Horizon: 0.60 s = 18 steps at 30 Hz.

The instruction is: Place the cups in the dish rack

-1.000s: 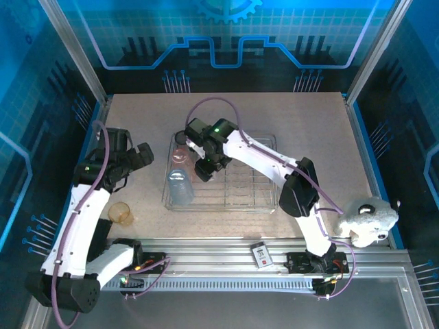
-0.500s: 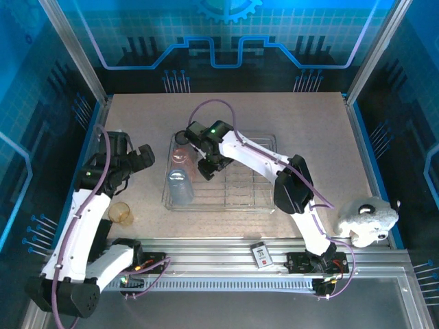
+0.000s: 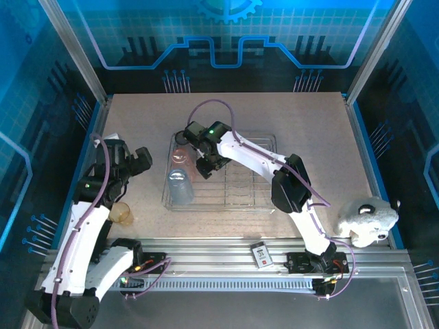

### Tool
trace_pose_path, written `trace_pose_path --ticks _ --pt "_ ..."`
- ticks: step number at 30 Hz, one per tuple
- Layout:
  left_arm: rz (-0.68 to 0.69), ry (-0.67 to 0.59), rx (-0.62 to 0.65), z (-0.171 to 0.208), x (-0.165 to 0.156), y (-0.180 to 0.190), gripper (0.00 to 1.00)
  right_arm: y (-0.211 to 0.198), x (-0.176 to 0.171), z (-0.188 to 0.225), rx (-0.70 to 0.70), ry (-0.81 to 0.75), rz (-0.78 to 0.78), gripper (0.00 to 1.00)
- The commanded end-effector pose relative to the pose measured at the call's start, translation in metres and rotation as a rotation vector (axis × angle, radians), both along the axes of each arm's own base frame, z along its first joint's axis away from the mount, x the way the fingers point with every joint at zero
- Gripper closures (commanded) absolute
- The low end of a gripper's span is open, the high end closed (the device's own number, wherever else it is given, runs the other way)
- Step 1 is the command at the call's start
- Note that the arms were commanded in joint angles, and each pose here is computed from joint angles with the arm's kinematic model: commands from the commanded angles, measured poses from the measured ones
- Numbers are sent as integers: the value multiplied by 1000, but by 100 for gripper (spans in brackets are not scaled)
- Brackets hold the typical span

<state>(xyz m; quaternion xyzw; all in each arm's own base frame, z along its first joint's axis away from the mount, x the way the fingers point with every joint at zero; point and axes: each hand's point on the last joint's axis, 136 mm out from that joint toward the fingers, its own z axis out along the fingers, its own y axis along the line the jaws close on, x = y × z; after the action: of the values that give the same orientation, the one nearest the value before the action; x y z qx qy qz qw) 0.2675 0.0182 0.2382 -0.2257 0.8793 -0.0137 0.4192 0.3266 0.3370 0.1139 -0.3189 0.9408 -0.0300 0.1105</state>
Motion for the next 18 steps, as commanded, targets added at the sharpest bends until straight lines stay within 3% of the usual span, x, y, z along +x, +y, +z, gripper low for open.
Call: trace_pose_path --ticks 1,10,18 --pt "32 10 13 3 -1 7 1 2 5 -6 0 15 -11 49" --pt "30 55 12 -4 -3 6 1 -6 1 -9 -44 37 10 33" --pt "19 67 12 -7 -4 5 1 -3 -4 -13 -34 62 30 26"
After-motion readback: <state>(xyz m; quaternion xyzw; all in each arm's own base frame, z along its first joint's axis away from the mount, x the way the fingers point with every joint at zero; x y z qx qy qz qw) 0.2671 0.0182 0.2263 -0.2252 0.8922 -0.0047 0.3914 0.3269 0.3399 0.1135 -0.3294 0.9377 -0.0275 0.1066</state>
